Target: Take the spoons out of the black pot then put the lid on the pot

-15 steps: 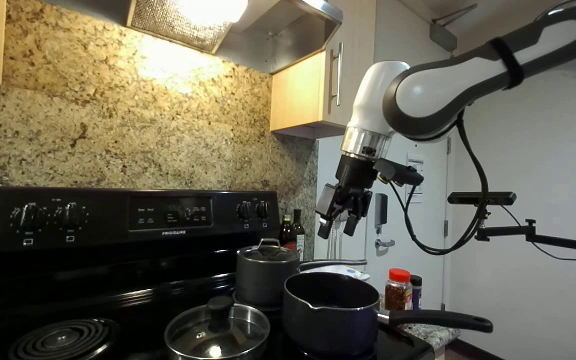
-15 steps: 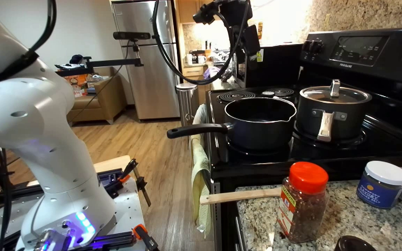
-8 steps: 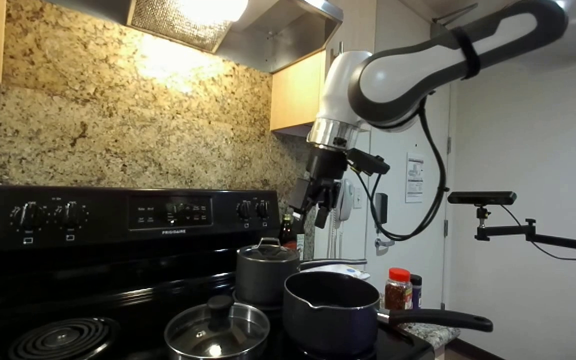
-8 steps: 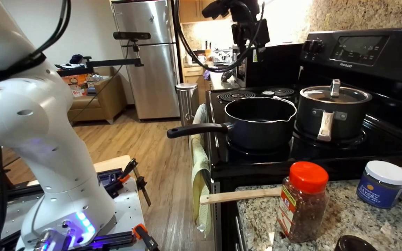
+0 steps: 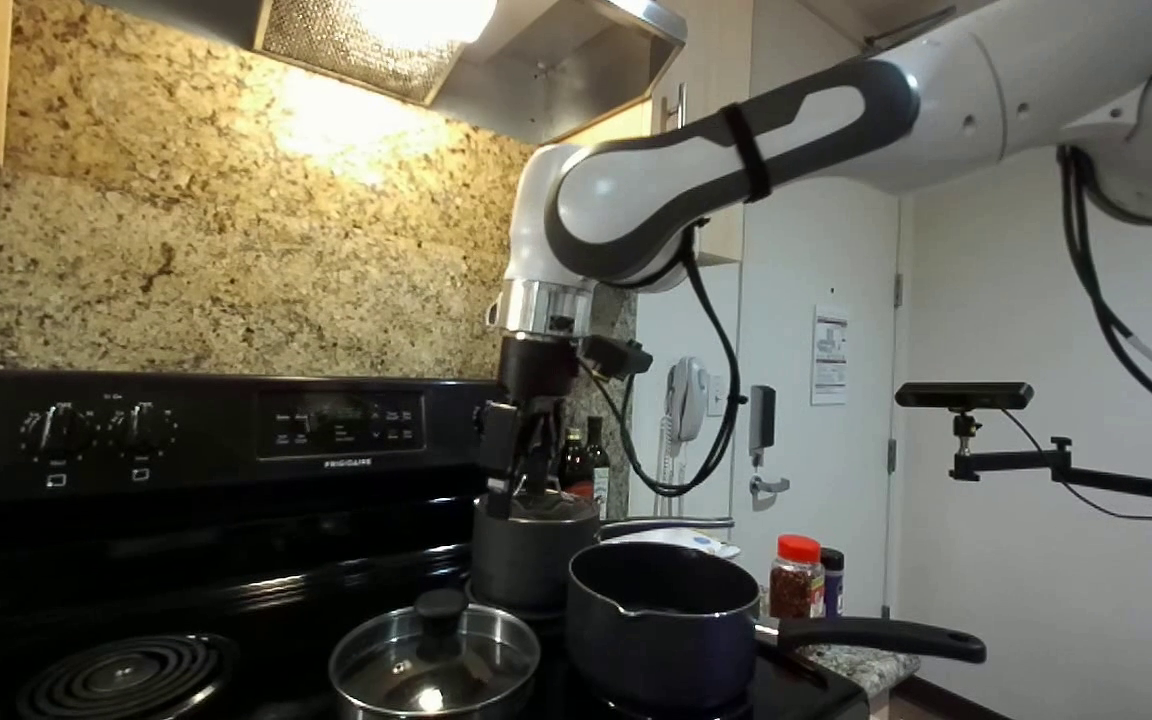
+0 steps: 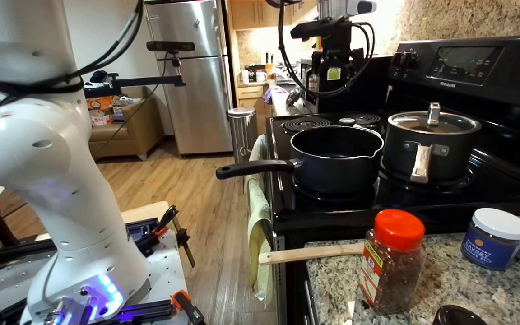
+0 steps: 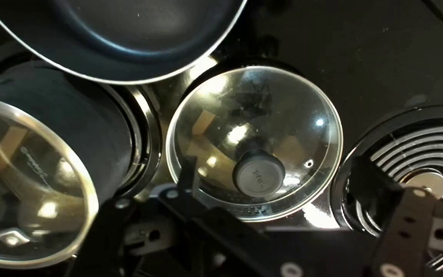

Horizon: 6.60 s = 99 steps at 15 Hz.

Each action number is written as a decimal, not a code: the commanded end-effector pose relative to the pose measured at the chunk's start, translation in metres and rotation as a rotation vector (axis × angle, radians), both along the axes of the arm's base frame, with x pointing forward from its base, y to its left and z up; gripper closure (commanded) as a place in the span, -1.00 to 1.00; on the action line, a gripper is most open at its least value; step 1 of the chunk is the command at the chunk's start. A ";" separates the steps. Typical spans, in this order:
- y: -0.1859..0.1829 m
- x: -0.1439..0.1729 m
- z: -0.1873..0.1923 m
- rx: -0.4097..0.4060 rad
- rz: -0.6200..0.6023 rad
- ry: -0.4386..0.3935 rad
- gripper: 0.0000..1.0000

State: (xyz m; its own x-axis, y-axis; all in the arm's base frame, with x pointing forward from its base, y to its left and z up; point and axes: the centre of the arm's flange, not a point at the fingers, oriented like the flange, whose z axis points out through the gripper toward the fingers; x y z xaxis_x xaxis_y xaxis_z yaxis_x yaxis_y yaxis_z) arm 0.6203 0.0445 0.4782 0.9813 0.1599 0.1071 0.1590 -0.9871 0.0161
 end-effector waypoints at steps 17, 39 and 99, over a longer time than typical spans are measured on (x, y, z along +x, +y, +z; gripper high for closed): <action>0.014 0.109 -0.089 0.012 0.422 0.162 -1.00; 0.014 0.098 -0.079 0.000 0.435 0.146 0.31; -0.127 -0.110 -0.010 0.108 -0.516 -0.032 0.31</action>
State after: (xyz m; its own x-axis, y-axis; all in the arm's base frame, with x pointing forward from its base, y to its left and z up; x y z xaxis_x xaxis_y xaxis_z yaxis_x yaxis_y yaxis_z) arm 0.5163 -0.0869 0.4626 0.9321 -0.3490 0.0972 -0.3409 -0.9357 -0.0905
